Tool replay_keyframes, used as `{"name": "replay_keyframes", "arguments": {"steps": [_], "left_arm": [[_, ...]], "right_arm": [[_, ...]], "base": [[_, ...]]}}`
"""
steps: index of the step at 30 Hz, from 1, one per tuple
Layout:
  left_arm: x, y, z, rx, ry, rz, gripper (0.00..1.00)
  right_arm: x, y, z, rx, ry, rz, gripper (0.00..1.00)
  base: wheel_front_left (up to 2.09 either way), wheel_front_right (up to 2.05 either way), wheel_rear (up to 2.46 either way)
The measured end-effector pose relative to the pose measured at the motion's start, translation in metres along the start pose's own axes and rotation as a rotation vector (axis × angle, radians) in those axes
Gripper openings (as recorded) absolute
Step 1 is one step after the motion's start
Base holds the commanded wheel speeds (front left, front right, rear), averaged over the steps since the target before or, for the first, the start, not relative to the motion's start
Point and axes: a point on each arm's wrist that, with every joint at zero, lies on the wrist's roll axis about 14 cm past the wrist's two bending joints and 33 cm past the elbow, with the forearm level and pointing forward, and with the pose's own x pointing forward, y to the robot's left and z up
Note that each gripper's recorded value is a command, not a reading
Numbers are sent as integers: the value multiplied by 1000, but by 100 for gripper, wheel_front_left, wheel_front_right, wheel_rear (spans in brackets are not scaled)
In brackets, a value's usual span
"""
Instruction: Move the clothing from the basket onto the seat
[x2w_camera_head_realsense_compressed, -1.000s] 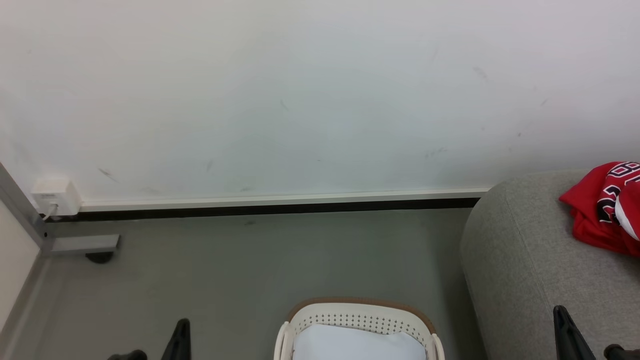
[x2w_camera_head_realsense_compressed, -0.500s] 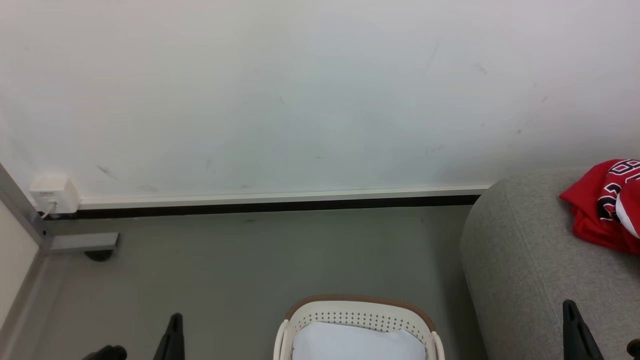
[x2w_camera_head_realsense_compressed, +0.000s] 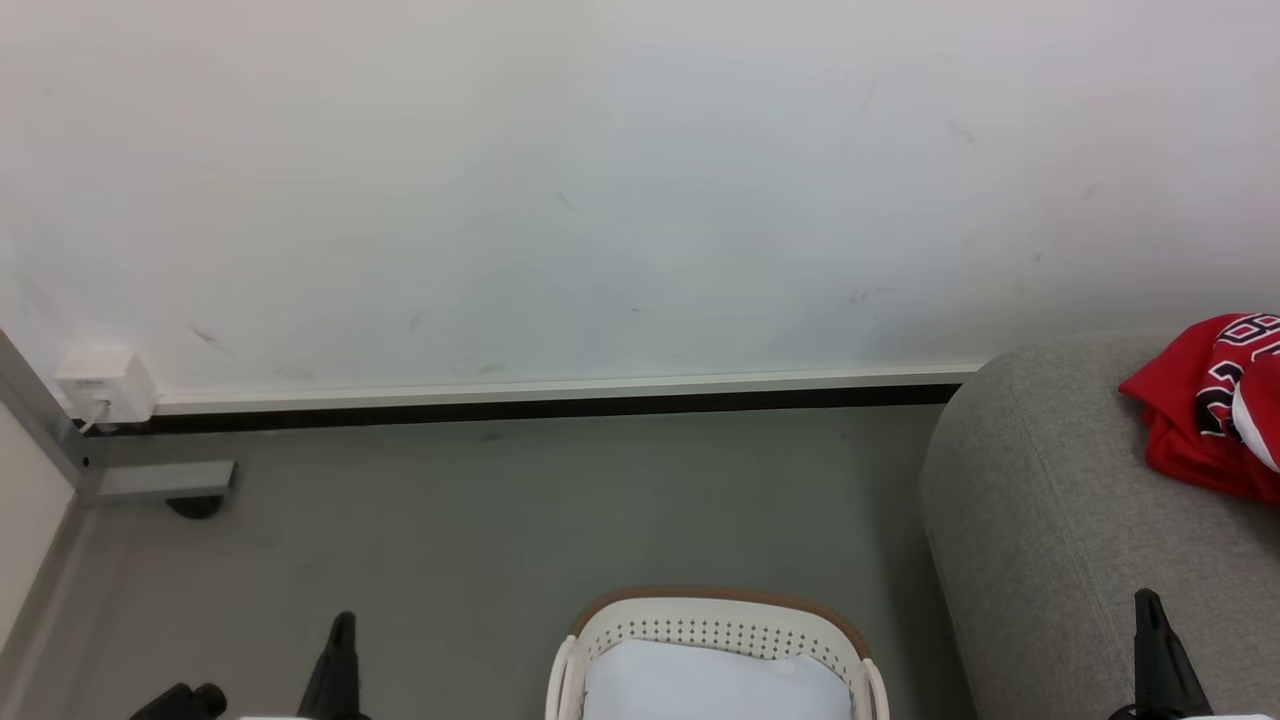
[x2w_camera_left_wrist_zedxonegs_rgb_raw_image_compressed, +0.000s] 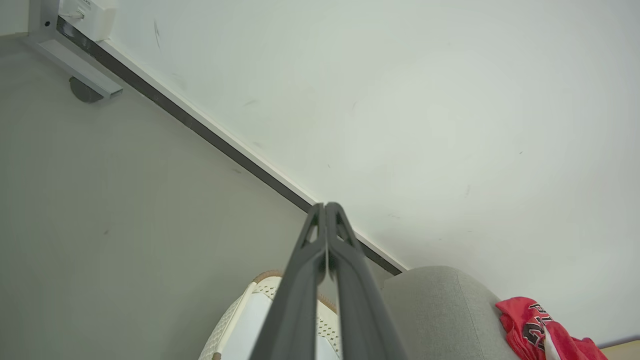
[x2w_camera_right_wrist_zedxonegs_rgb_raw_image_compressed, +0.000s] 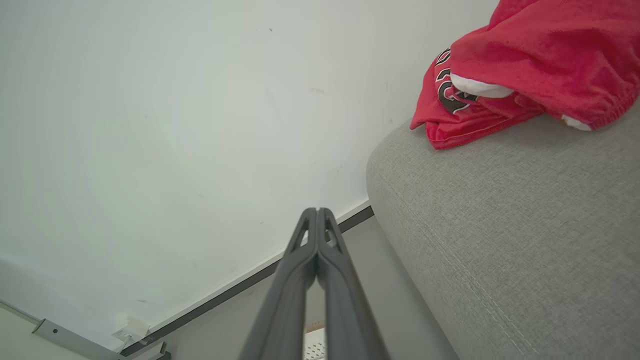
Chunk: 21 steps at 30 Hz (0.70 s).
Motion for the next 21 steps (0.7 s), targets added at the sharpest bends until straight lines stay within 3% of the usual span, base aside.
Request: {"name": "replay_keyframes", "arguments": {"steps": [21], "left_arm": [[9, -2, 5, -263, 15, -2, 0]], "right_arm": [[7, 2, 2, 279, 13, -8, 0]], "base": [[0, 0, 0]]}}
